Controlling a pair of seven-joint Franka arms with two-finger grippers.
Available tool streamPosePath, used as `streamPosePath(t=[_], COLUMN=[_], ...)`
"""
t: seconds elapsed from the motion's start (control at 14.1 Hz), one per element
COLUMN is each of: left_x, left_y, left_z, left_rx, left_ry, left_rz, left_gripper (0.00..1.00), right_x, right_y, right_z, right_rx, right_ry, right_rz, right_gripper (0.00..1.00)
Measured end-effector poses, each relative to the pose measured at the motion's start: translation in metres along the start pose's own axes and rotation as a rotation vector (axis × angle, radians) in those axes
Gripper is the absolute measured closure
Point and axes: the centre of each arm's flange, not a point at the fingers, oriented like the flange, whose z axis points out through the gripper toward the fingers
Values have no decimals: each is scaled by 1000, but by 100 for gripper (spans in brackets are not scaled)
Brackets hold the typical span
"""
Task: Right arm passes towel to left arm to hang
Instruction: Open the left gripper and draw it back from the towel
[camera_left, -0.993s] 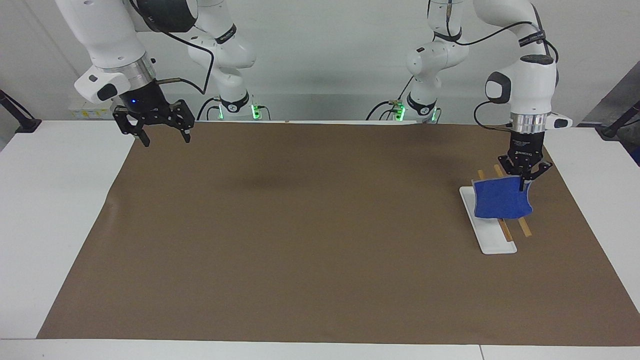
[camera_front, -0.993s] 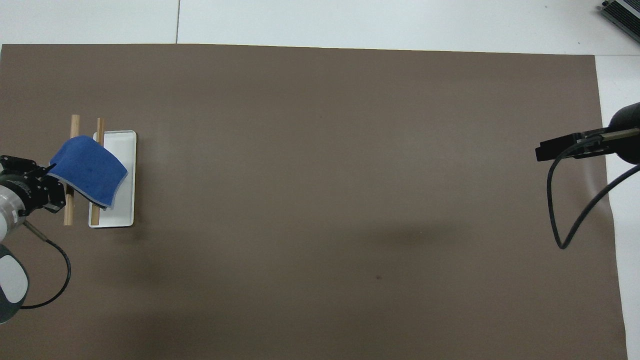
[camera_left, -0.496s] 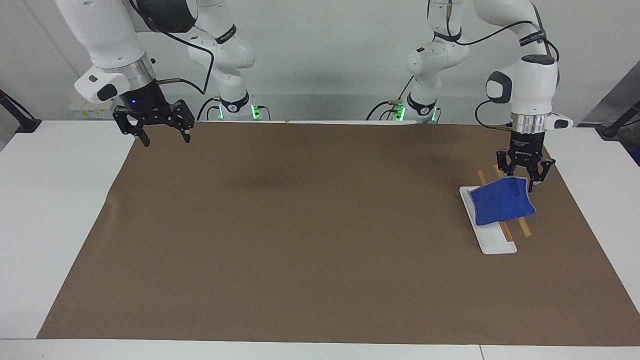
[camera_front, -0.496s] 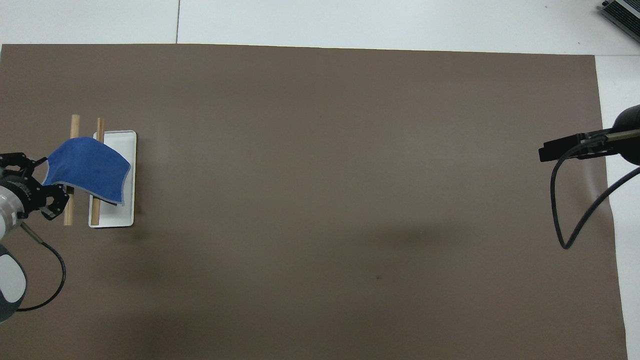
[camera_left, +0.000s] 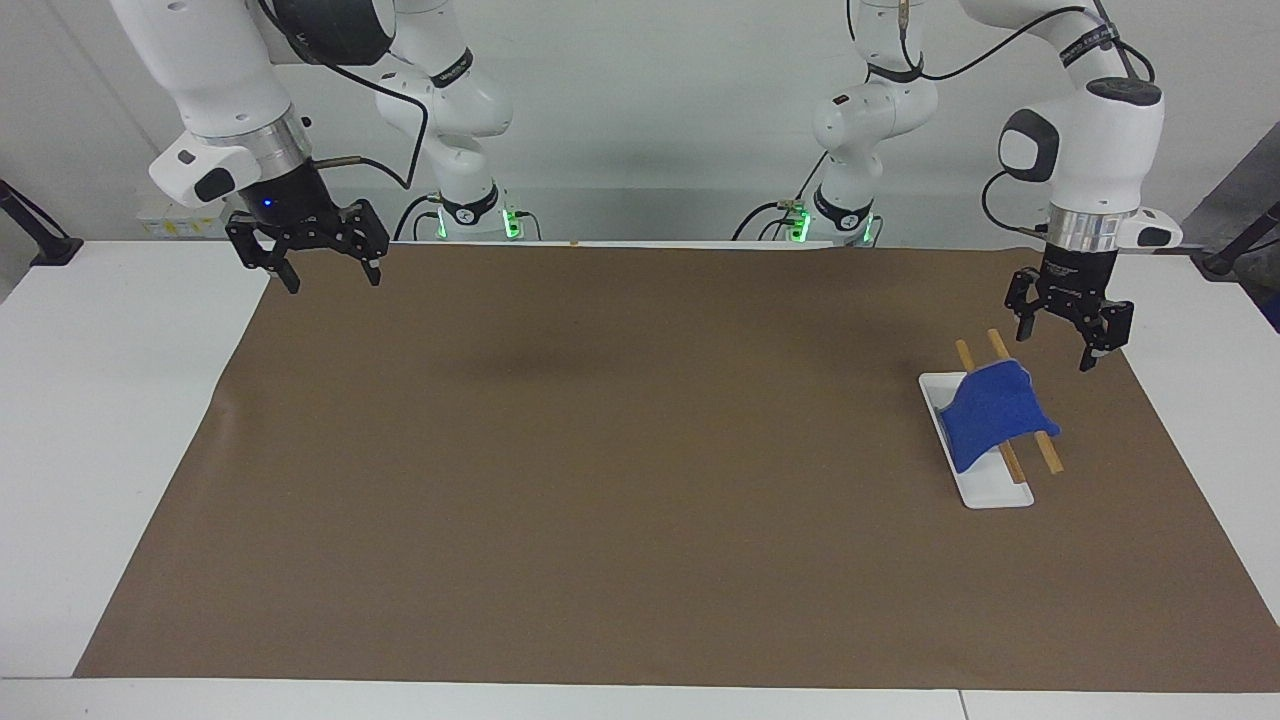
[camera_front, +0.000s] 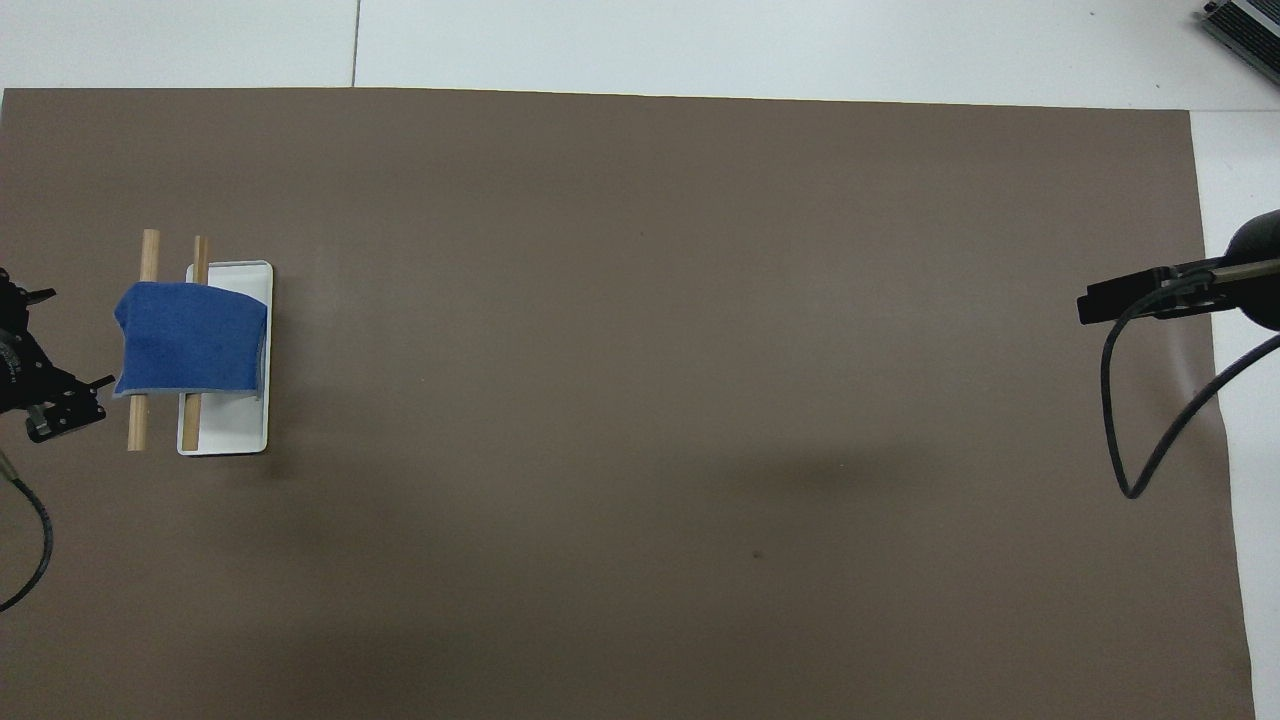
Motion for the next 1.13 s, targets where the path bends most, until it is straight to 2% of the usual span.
streamPosePath(t=[0.5,1.13], left_x=[-55,-93], left_y=[4,39], left_z=[-40,-86], left_rx=[110,108], left_ry=[-41,-131], left_rz=[642,1310], left_gripper=[0,0], right_x=[0,0], right_y=[0,0], right_z=[0,0], right_rx=[0,0], right_ry=[0,0], right_rz=[0,0], right_gripper=[0,0])
